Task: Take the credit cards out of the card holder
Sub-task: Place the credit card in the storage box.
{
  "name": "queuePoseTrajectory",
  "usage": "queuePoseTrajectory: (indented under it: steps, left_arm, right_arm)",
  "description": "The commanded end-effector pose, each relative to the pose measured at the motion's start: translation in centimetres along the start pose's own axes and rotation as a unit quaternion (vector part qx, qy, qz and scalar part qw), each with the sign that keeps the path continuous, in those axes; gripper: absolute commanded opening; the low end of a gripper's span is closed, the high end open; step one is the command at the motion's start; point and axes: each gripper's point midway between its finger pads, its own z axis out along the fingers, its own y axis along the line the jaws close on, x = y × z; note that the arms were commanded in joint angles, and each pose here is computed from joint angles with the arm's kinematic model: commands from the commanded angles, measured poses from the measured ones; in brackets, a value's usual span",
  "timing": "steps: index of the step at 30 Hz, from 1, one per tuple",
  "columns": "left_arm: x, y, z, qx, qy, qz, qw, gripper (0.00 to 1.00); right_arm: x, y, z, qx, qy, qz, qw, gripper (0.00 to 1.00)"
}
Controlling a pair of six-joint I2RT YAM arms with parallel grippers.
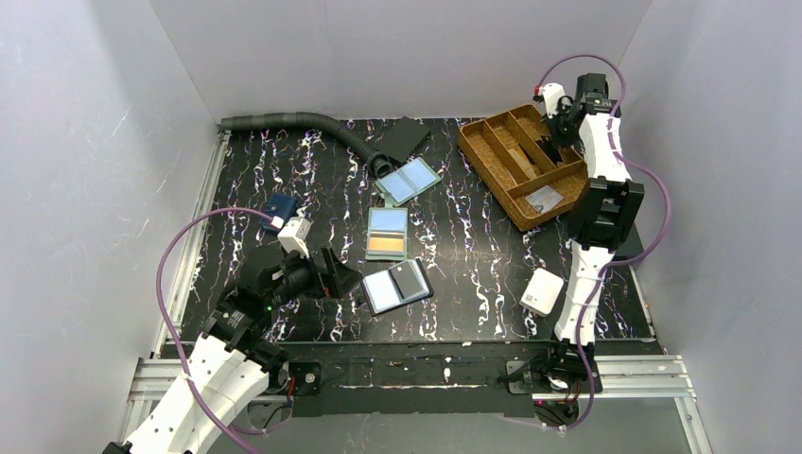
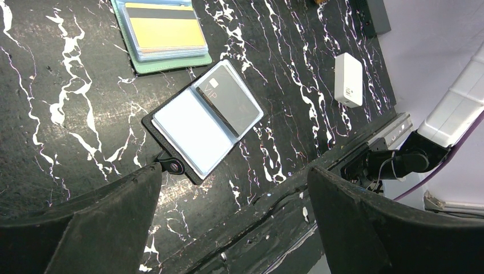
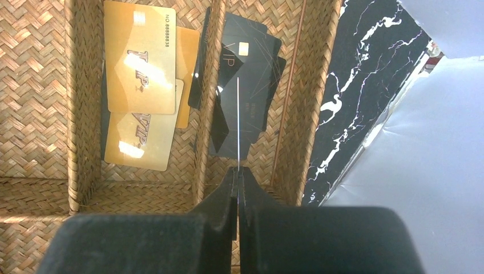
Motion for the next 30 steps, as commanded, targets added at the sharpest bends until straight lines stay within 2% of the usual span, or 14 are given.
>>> queuePoseTrajectory:
  steps: [1,15,30]
  left_arm:
    - [0.2,0.5,0.2,-0.007,0.002,0.004,1.0,0.98]
    - [0.2,0.5,0.3,-0.01,0.006,0.002,1.0,0.98]
    - [0.4,0.7,0.7,-0.012,0.011,-0.006,1.0,0.98]
  right_arm:
    - [-1.0,-0.9,0.2,0.002,-0.027,0.008,1.0,0.01]
    - [0.0,-0.8,1.8,-0.008,-0.023,0.018,1.0,0.05]
    - [0.8,-3.9,3.9,0.057,-0.018,0.036,0.998,0.21]
